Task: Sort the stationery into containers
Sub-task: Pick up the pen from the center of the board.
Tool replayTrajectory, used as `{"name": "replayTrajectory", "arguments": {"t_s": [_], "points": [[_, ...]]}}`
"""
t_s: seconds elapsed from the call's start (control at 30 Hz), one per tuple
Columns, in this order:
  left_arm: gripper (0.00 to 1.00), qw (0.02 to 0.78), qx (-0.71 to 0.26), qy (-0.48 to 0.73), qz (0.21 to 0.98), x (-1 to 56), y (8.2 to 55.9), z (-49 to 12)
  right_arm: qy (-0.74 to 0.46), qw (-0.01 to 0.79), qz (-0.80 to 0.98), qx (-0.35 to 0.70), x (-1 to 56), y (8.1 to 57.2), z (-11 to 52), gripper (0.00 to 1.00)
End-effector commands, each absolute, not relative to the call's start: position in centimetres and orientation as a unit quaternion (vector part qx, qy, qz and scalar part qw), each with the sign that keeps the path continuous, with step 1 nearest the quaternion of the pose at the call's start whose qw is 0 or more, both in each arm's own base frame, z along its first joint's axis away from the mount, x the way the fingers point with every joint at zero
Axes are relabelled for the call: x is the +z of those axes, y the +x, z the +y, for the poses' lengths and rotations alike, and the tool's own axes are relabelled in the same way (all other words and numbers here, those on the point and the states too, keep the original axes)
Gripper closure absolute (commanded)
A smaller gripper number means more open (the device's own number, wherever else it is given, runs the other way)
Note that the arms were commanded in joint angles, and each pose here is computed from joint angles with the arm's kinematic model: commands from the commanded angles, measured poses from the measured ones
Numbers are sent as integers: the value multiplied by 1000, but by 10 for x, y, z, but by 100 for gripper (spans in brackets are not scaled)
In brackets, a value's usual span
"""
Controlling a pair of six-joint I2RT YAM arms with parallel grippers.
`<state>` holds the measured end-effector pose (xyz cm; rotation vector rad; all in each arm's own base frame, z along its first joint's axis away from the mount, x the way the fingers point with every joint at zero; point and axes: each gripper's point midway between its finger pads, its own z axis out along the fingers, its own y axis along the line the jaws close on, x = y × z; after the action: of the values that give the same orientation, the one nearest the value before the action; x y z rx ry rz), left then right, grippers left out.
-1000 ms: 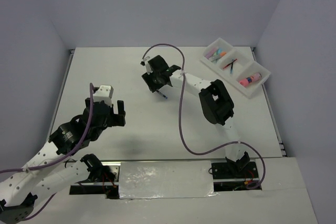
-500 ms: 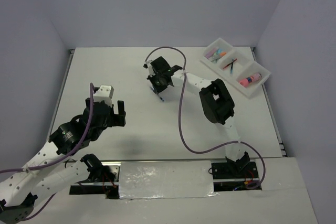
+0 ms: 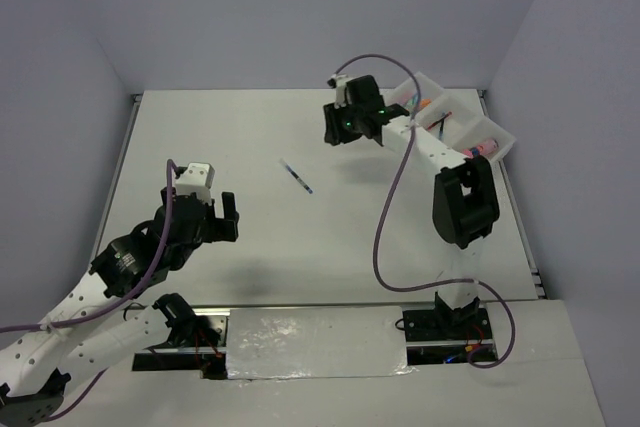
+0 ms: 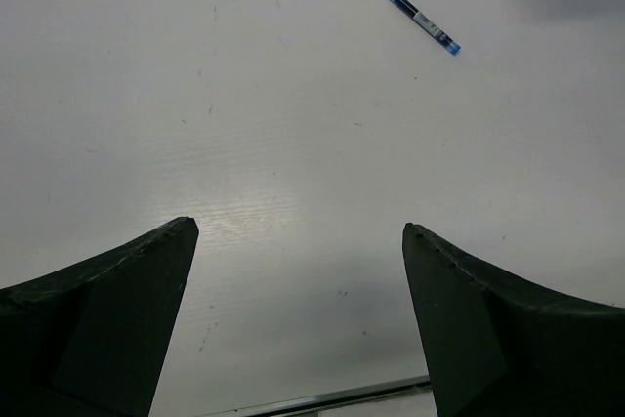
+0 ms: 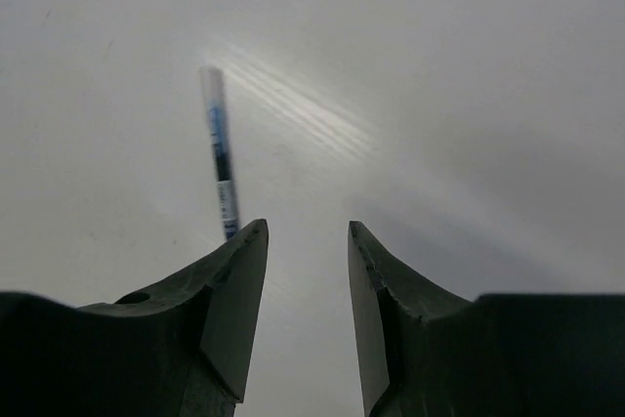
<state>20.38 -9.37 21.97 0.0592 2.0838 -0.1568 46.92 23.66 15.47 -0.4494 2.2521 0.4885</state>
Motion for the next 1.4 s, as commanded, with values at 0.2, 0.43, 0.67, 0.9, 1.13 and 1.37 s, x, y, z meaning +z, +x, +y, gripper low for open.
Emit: {"name": "replayTrajectory", "arguments": {"t_s": [0.2,0.43,0.67,0.9,1.13,1.37], "points": [[1,513,-73,30,855,225,209,-98,-316,313,884,143,104,439,334,42],[1,513,-73,31,854,226,209,-98,-346,255,898,95,68,438,348,42],[1,511,-72,32,856,225,209,-99,-377,213,895,104,44,415,355,50],[1,511,-72,32,856,225,209,-99,-399,164,897,98,19,401,355,56],[1,510,-73,33,856,224,209,-100,-413,150,890,121,22,394,362,86],[1,505,-69,38,860,221,210,-102,-475,329,670,465,239,326,410,100]]}}
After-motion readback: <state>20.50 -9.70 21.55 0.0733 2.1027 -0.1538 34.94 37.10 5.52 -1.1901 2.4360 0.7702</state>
